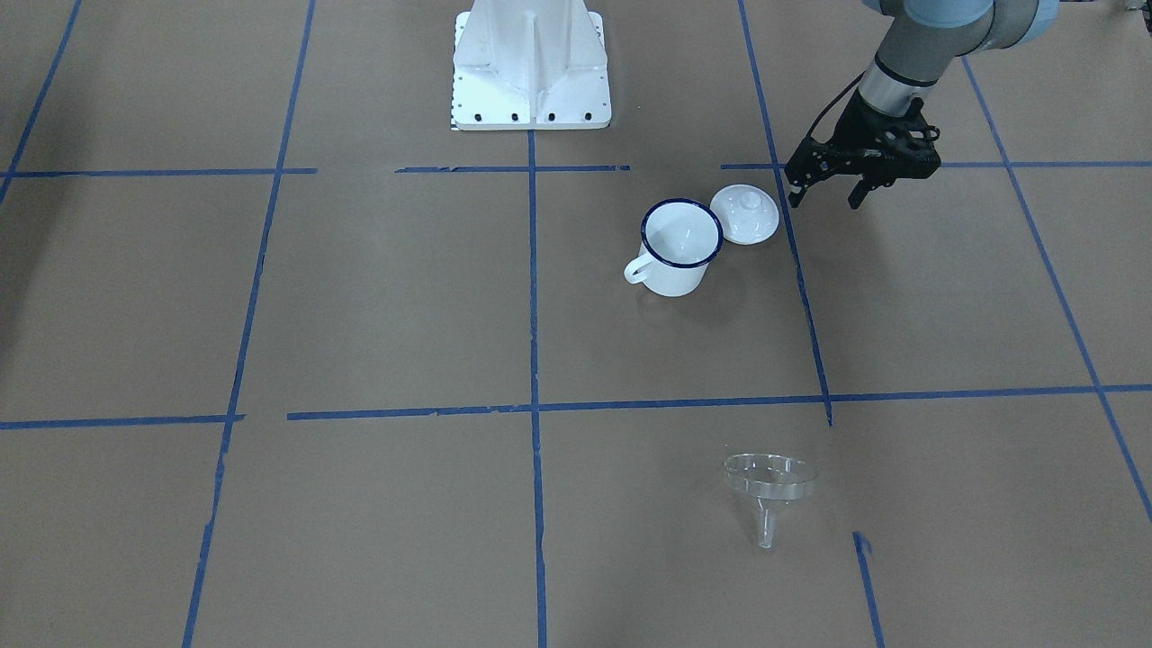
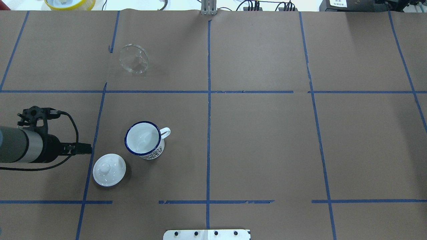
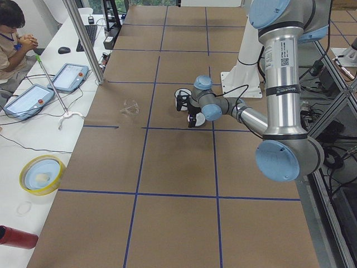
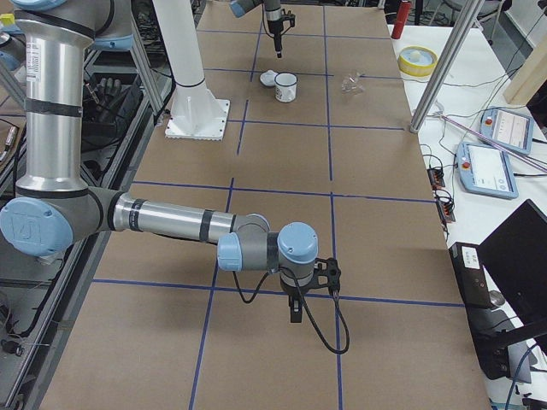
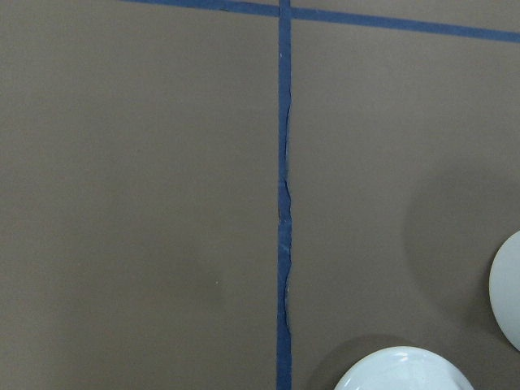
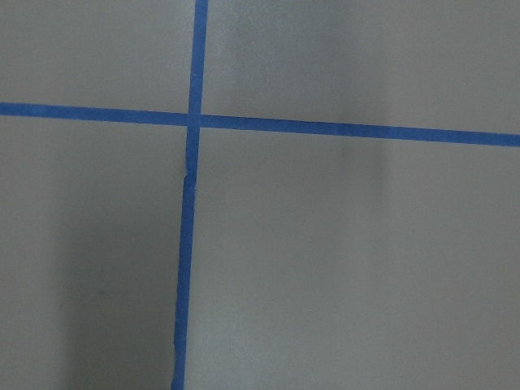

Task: Remove funnel from cup
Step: 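Move the left gripper back toward the white lid near the mug, then lower the left gripper and grasp the white lid by its knob, then lift the white lid and carry it over the white mug, then lower the white lid onto the mug opening with the left gripper, then open the left gripper and raise it off the lid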

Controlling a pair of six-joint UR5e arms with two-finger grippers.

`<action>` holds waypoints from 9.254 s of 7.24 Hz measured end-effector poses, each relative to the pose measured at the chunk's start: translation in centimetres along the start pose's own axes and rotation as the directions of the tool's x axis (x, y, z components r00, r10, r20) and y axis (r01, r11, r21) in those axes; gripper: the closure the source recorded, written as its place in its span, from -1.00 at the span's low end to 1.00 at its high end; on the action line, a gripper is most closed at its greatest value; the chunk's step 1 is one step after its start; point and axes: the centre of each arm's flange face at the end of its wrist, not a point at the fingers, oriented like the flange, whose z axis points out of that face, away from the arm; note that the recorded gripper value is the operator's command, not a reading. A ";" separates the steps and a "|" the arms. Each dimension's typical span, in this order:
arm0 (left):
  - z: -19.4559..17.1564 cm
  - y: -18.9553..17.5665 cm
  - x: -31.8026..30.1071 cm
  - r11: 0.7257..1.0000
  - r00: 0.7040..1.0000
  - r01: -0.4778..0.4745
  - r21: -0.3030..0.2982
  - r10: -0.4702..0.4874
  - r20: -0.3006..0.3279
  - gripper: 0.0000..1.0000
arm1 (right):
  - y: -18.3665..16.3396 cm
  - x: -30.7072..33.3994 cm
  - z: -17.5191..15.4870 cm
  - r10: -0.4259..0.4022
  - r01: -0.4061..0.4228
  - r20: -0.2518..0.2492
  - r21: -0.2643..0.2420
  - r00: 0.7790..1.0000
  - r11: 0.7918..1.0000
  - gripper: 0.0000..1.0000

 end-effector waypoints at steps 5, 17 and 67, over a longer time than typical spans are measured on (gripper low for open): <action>3.0 2.5 7.0 0.999 0.999 0.016 -0.033 -0.015 0.032 -0.86 | 0.0 0.0 0.0 0.000 0.000 0.000 0.000 1.000 1.000 -1.00; 4.5 4.4 7.1 0.998 0.998 0.004 -0.069 0.000 0.056 1.00 | 0.0 0.0 0.0 0.000 0.000 0.000 0.000 1.000 1.000 -1.00; -3.3 -6.1 20.9 0.997 0.995 -0.009 -0.078 0.016 0.093 1.00 | 0.0 0.0 0.0 0.000 0.000 0.000 0.000 1.000 1.000 -1.00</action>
